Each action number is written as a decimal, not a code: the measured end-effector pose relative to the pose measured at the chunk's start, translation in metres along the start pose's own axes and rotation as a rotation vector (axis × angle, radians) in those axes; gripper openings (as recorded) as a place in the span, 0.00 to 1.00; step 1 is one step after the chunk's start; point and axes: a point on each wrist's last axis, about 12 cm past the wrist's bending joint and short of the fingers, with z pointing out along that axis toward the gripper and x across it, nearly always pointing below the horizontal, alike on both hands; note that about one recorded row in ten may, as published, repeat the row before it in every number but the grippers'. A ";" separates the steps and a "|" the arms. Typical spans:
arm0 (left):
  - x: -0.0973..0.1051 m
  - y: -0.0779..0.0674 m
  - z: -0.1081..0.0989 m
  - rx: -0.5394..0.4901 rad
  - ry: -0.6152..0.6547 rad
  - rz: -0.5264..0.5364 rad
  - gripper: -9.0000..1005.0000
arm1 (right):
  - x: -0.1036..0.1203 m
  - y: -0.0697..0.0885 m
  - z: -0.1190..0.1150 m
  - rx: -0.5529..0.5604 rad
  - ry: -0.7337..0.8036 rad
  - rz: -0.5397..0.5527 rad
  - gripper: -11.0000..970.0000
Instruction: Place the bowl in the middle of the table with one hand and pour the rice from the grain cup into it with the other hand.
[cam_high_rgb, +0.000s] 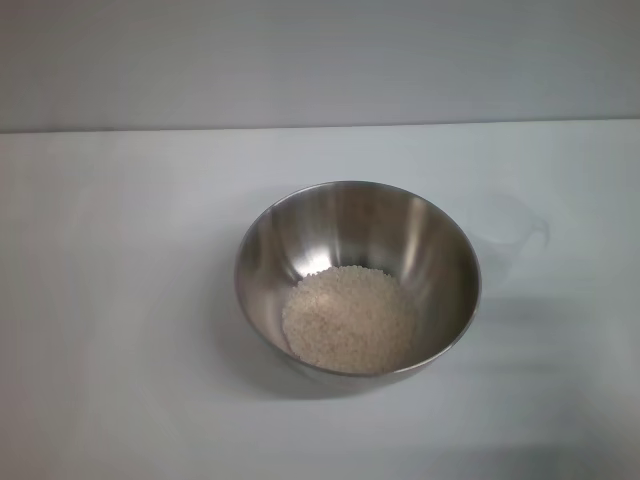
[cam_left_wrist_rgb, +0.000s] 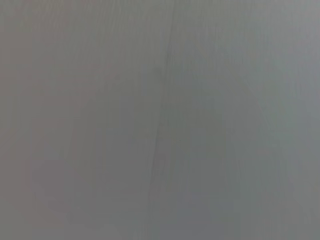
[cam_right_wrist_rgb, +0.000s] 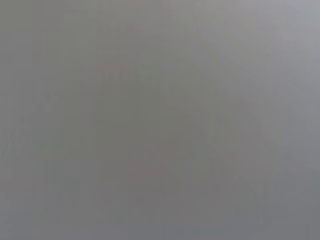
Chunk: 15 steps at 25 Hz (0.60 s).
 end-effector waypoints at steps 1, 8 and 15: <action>0.000 0.000 0.000 -0.001 0.000 0.004 0.81 | 0.000 0.000 0.000 0.003 -0.001 0.000 0.73; 0.000 -0.001 0.002 0.000 -0.001 0.018 0.83 | 0.000 0.001 0.001 0.005 -0.004 0.003 0.76; 0.000 0.000 0.002 0.000 -0.003 0.025 0.83 | 0.000 0.002 0.005 0.001 -0.012 0.003 0.76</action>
